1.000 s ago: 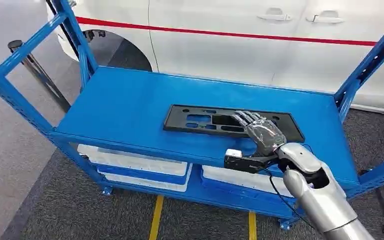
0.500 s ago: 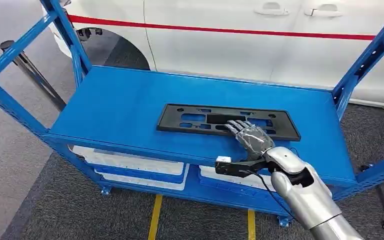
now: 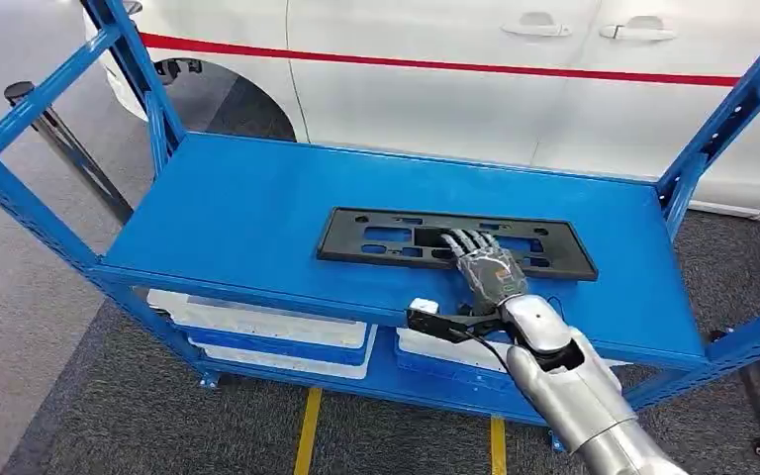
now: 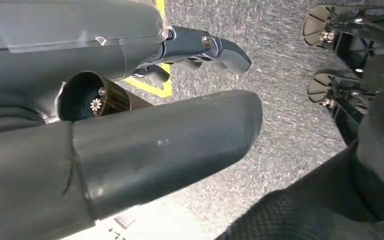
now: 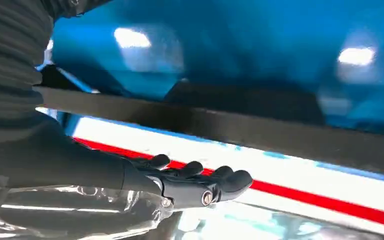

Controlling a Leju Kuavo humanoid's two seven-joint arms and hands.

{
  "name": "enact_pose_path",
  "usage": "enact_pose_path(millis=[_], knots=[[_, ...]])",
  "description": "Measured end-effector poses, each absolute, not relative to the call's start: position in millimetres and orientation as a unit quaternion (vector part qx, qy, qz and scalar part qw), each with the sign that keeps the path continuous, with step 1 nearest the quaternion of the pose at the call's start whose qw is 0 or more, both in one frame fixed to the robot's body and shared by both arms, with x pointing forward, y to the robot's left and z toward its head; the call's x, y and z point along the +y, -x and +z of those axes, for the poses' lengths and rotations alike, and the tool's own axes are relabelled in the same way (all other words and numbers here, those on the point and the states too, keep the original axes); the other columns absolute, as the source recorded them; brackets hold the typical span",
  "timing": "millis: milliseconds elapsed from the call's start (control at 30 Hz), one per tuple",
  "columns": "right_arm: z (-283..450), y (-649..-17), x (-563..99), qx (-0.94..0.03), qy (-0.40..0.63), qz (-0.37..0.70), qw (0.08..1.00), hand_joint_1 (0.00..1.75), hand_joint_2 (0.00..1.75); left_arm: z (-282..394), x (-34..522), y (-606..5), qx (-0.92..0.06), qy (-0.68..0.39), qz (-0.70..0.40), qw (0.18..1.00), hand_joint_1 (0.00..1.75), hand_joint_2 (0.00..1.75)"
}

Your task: Take the parts from the cabinet and place them on the table.

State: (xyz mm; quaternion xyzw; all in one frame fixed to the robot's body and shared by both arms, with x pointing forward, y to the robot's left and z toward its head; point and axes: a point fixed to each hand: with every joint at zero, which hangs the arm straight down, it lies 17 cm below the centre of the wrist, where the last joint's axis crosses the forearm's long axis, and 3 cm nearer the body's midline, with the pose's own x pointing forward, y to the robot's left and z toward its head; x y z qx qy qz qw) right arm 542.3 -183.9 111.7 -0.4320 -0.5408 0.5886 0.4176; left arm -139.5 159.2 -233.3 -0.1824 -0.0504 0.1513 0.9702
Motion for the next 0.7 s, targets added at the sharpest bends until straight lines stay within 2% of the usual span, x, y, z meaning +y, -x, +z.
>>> enact_pose_path(millis=[100,133,167,200,433,700], knots=[[114.0,-548.8,-202.9,-0.522,0.459,0.578,0.427,0.00,1.75,-232.8,157.2,140.5,-0.048,0.185,0.148,0.970,0.00,0.00],[114.2,-551.2,-211.8,-0.514,0.467,0.577,0.430,0.38,1.75,-232.6,156.6,141.0,-0.047,0.186,0.146,0.971,0.00,0.00],[114.4,-553.2,-219.3,-0.509,0.473,0.575,0.433,1.66,1.75,-232.7,156.6,141.1,-0.047,0.186,0.146,0.971,0.00,0.00],[113.7,-554.8,-226.9,-0.504,0.477,0.572,0.438,1.75,1.75,-232.7,156.8,141.0,-0.047,0.185,0.147,0.970,0.00,0.00],[92.0,-551.1,-272.2,-0.471,0.487,0.553,0.485,1.75,1.75,-233.0,157.4,140.8,-0.046,0.184,0.152,0.970,0.00,0.00],[74.7,-541.4,-292.6,-0.460,0.480,0.546,0.510,1.75,1.75,-233.1,157.5,140.5,-0.047,0.184,0.152,0.970,0.00,0.00]])
